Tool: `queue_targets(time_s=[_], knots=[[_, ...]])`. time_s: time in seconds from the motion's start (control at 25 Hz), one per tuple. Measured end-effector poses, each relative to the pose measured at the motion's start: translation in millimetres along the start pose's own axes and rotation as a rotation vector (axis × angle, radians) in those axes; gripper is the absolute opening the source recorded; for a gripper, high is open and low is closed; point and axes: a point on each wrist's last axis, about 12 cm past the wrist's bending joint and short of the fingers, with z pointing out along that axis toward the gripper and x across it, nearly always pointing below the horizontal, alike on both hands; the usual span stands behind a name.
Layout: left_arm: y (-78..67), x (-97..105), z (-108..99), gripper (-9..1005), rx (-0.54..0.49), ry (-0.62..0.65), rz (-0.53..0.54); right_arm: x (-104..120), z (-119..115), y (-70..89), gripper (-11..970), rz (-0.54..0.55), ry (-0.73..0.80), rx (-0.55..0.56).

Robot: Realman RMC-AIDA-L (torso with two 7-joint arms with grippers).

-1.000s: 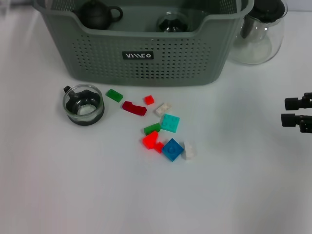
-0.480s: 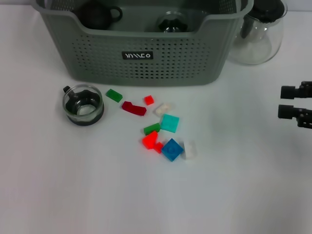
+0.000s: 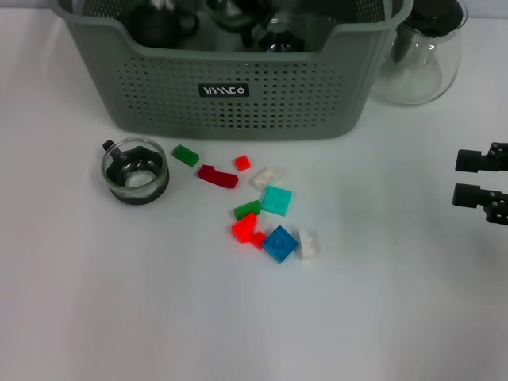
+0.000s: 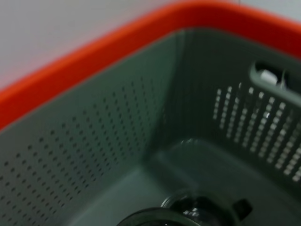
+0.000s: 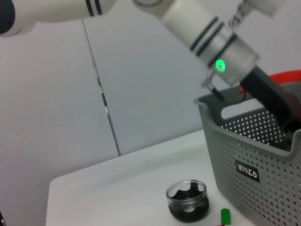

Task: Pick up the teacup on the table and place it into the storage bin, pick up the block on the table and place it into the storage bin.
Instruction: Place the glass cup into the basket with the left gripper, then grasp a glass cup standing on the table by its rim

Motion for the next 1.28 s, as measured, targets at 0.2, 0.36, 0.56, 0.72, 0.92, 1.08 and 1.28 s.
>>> queue_targets(time_s=[0.2,0.36,0.56,0.72,0.92,1.08,1.28], knots=[[-7.0,6,9,112,-0.016,0.031,0.011,2,-1,1.3,504,0.010,0.000,0.000],[-6.7,5,7,119,-0.010,0.029,-0.001,4,-2,2.6,504,0.017,0.001,0.003],[1.5,1,-17,333,0.039,-0.078,-0.088,6,-5,4.4,505,0.025,-0.002,0.013],[17.3,6,-79,345,0.197,-0.352,-0.161,6,-8,4.3,505,0.026,-0.015,0.029],[38.4,52,-152,373,0.550,-0.670,-0.153,4,-7,2.9,505,0.020,-0.018,0.029],[44.6,122,-172,403,0.735,-0.764,-0.049,3,-6,2.2,505,0.018,-0.017,0.026],[37.8,198,-167,439,0.719,-0.665,0.061,2,-6,1.6,505,0.021,-0.019,0.025]])
